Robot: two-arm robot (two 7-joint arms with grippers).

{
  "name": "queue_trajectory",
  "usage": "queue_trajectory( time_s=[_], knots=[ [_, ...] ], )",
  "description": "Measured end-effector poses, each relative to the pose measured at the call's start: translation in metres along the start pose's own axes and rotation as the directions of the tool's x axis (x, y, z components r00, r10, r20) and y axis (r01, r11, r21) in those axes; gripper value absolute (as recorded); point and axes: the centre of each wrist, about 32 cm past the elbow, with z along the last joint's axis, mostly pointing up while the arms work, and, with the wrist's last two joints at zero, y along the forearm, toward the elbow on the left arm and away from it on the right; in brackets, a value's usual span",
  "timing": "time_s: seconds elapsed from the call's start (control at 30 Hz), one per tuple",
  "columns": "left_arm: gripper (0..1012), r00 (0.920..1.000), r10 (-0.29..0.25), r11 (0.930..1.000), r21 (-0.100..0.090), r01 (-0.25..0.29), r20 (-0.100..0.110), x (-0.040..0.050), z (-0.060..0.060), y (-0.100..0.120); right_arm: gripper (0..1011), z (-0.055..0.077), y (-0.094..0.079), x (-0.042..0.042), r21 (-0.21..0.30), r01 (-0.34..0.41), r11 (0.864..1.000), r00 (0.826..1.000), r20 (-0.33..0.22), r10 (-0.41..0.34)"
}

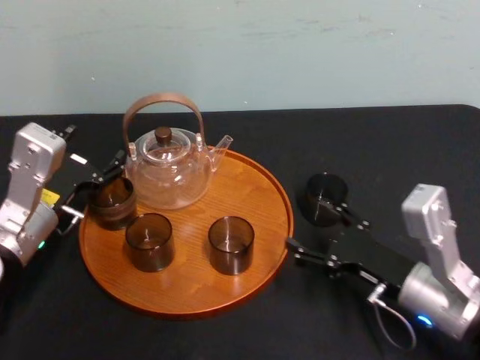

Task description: Pick up the glass from the table and place it on the tray.

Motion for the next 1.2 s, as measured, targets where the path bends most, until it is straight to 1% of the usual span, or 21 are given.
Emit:
queue_trajectory(
  time_s=[0.03,0.1,0.13,0.23,0.3,0.33,0.4,0.43,0.47,0.5,0.63,0.67,0.73,0.77,0.83,0.87,0.97,1.07,1.2],
  knots=[
    [1001,1.0000,0.000,1.0000,0.000,0.000,0.000,0.0000,0.000,0.000,1002,-0.002,-0.006,0.0005,-0.008,0.017,1.000,1.000,-0.005,-0.017],
    [1001,1.0000,0.000,1.0000,0.000,0.000,0.000,0.0000,0.000,0.000,1002,-0.004,-0.012,0.0017,-0.016,0.036,0.999,0.999,-0.007,-0.036],
    [1001,1.0000,0.000,1.0000,0.000,0.000,0.000,0.0000,0.000,0.000,1002,-0.005,-0.018,0.0032,-0.025,0.053,0.998,0.999,-0.009,-0.053],
    [1001,1.0000,0.000,1.0000,0.000,0.000,0.000,0.0000,0.000,0.000,1002,-0.008,-0.028,0.0071,-0.039,0.091,0.995,0.996,-0.017,-0.092],
    [1001,1.0000,0.000,1.0000,0.000,0.000,0.000,0.0000,0.000,0.000,1002,-0.009,-0.031,0.0092,-0.046,0.110,0.993,0.994,-0.024,-0.111],
    [1001,1.0000,0.000,1.0000,0.000,0.000,0.000,0.0000,0.000,0.000,1002,-0.010,-0.034,0.0121,-0.054,0.129,0.990,0.991,-0.029,-0.131],
    [1001,1.0000,0.000,1.0000,0.000,0.000,0.000,0.0000,0.000,0.000,1002,-0.011,-0.036,0.0157,-0.066,0.156,0.986,0.987,-0.035,-0.158],
    [1001,1.0000,0.000,1.0000,0.000,0.000,0.000,0.0000,0.000,0.000,1002,-0.011,-0.036,0.0157,-0.066,0.156,0.986,0.987,-0.035,-0.158],
    [1001,1.0000,0.000,1.0000,0.000,0.000,0.000,0.0000,0.000,0.000,1002,-0.012,-0.037,0.0183,-0.073,0.171,0.983,0.984,-0.040,-0.174],
    [1001,1.0000,0.000,1.0000,0.000,0.000,0.000,0.0000,0.000,0.000,1002,-0.012,-0.036,0.0221,-0.079,0.189,0.979,0.980,-0.046,-0.193],
    [1001,1.0000,0.000,1.0000,0.000,0.000,0.000,0.0000,0.000,0.000,1002,-0.013,-0.033,0.0287,-0.090,0.213,0.973,0.974,-0.056,-0.218],
    [1001,1.0000,0.000,1.0000,0.000,0.000,0.000,0.0000,0.000,0.000,1002,-0.013,-0.031,0.0319,-0.095,0.222,0.970,0.972,-0.060,-0.228],
    [1001,1.0000,0.000,1.0000,0.000,0.000,0.000,0.0000,0.000,0.000,1002,-0.013,-0.028,0.0351,-0.099,0.228,0.969,0.970,-0.065,-0.235],
    [1001,1.0000,0.000,1.0000,0.000,0.000,0.000,0.0000,0.000,0.000,1002,-0.013,-0.025,0.0388,-0.103,0.235,0.967,0.968,-0.069,-0.242],
    [1001,1.0000,0.000,1.0000,0.000,0.000,0.000,0.0000,0.000,0.000,1002,-0.013,-0.021,0.0418,-0.108,0.238,0.965,0.967,-0.071,-0.246],
    [1001,1.0000,0.000,1.0000,0.000,0.000,0.000,0.0000,0.000,0.000,1002,-0.012,-0.016,0.0455,-0.113,0.241,0.964,0.966,-0.070,-0.250],
    [1001,1.0000,0.000,1.0000,0.000,0.000,0.000,0.0000,0.000,0.000,1002,-0.013,-0.010,0.0492,-0.123,0.243,0.962,0.965,-0.067,-0.253],
    [1001,1.0000,0.000,1.0000,0.000,0.000,0.000,0.0000,0.000,0.000,1002,-0.013,0.003,0.0543,-0.137,0.240,0.961,0.967,-0.055,-0.249],
    [1001,1.0000,0.000,1.0000,0.000,0.000,0.000,0.0000,0.000,0.000,1002,-0.015,0.013,0.0568,-0.150,0.226,0.962,0.971,-0.045,-0.235]
  ],
)
